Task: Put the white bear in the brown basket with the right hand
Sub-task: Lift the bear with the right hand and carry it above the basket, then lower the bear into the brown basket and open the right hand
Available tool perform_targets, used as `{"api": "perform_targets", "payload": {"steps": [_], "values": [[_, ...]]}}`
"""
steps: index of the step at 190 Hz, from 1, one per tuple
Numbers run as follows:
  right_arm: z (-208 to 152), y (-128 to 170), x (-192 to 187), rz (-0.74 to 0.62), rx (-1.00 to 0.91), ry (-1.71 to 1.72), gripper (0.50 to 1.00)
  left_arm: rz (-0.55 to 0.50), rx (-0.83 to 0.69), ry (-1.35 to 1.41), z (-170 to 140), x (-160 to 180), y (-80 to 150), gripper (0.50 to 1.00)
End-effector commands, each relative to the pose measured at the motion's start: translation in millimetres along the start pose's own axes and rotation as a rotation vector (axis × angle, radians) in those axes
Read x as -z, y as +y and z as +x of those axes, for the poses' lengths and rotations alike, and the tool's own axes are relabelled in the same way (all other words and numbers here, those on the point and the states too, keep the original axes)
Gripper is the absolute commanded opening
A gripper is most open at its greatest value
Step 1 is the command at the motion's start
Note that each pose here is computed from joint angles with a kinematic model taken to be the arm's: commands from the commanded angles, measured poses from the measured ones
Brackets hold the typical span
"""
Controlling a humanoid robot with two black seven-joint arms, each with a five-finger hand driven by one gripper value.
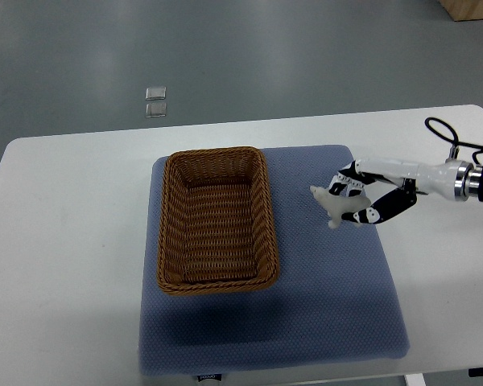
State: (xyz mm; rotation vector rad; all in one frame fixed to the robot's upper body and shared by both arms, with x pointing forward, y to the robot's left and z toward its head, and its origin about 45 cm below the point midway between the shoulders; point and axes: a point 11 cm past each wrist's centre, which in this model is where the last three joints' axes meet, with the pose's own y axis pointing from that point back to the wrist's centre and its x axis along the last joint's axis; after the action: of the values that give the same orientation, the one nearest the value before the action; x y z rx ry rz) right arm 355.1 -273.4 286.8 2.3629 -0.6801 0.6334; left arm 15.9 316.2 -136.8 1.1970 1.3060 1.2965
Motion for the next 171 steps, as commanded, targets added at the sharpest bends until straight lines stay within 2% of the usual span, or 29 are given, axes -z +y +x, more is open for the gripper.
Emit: {"api": "perform_targets", "payload": {"steps": [1, 23, 46, 83, 127, 144, 171], "values": [[47, 10, 30, 0.023, -0.047, 0.044, 0.5, 0.0, 0.003, 0.0, -1, 0, 0, 1.0], [83, 14, 64, 0.039, -0.069, 0.089, 0.5, 0.0, 0.001, -0.002, 0, 0, 0, 1.0], [104, 17, 83, 0.055, -0.107, 0.111, 0.5, 0.0, 0.001, -0.002, 0, 0, 0, 1.0], [98, -12, 82, 0.051, -0.078, 0.102, 0.5, 0.0, 0.003, -0.002, -1, 0, 0, 1.0], [69, -71, 89, 0.086, -0.014, 0.076, 0.5, 0.0, 0.008, -0.006, -3, 0, 0, 1.0], [51, -110, 91, 0.082, 0.028, 0.069, 0.5, 0.0, 0.01, -0.006, -3, 0, 0, 1.0], [31, -154, 95, 0.082, 0.046, 0.043, 0.5, 0.001, 0.004, -0.004, -1, 0, 0, 1.0]]}}
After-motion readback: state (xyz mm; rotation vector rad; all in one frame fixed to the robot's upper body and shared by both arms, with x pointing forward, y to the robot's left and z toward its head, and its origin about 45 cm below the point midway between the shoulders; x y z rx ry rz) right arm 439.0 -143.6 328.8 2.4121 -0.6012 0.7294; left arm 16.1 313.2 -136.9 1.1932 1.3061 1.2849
